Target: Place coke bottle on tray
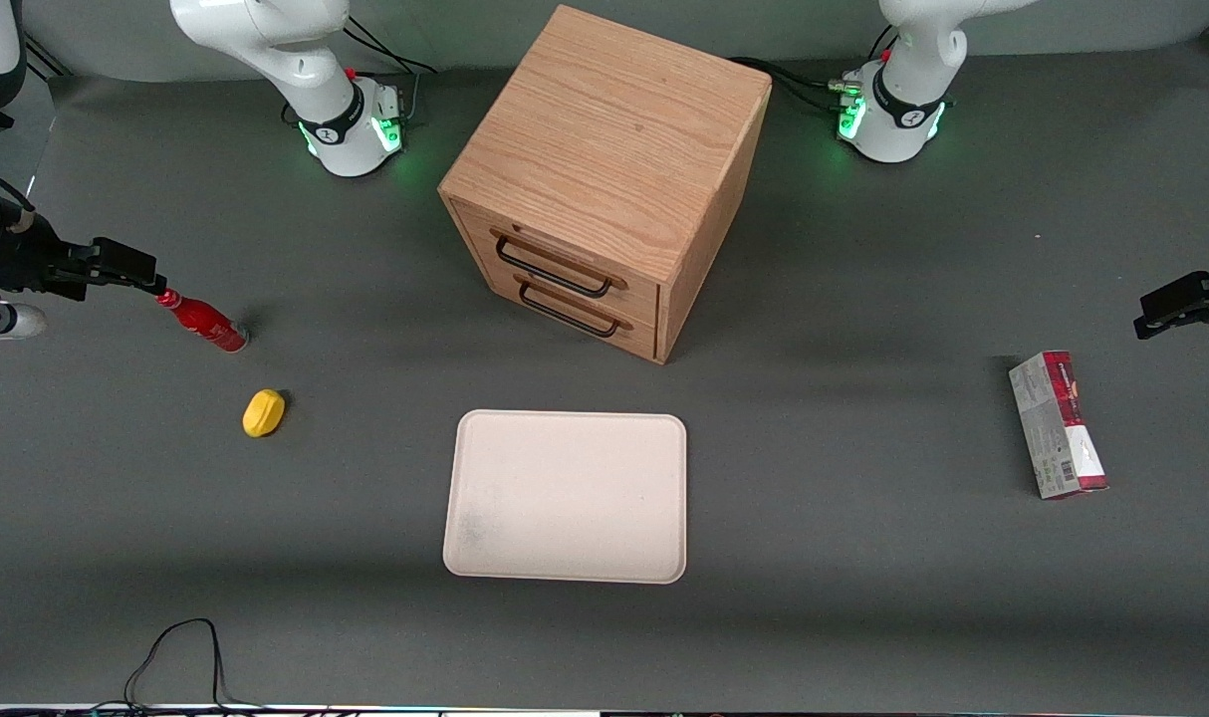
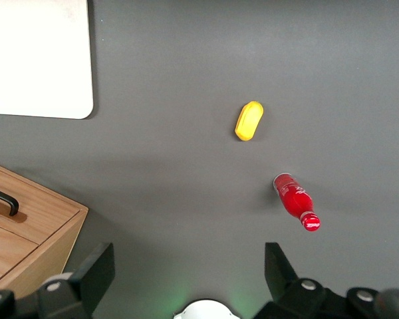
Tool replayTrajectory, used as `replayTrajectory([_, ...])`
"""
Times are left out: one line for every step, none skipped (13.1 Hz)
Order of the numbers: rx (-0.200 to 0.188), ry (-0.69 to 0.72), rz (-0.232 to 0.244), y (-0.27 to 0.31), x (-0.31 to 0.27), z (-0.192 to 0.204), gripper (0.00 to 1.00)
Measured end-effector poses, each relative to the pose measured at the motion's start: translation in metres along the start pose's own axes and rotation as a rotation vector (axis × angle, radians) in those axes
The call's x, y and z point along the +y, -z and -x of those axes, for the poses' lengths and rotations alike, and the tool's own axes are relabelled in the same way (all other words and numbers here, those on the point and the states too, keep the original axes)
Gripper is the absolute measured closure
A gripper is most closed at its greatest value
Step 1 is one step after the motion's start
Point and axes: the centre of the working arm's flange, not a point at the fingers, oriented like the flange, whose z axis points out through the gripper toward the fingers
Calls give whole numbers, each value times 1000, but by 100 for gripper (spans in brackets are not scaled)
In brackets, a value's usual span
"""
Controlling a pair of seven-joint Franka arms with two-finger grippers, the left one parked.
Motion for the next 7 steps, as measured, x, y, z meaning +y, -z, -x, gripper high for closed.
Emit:
replayTrajectory([-2, 0, 0, 0, 0, 0, 0])
replayTrajectory([-13, -3, -1, -1, 2, 1, 0])
replayTrajectory([-37, -14, -2, -3, 8, 4, 0])
replayTrajectory([-51, -37, 0, -4, 21, 6, 0])
replayTrajectory([-61, -53, 12, -4, 40, 9, 0])
replayTrajectory([-71, -40, 28, -4, 65, 13, 0])
replayTrajectory([-81, -17, 32, -4, 96, 20, 0])
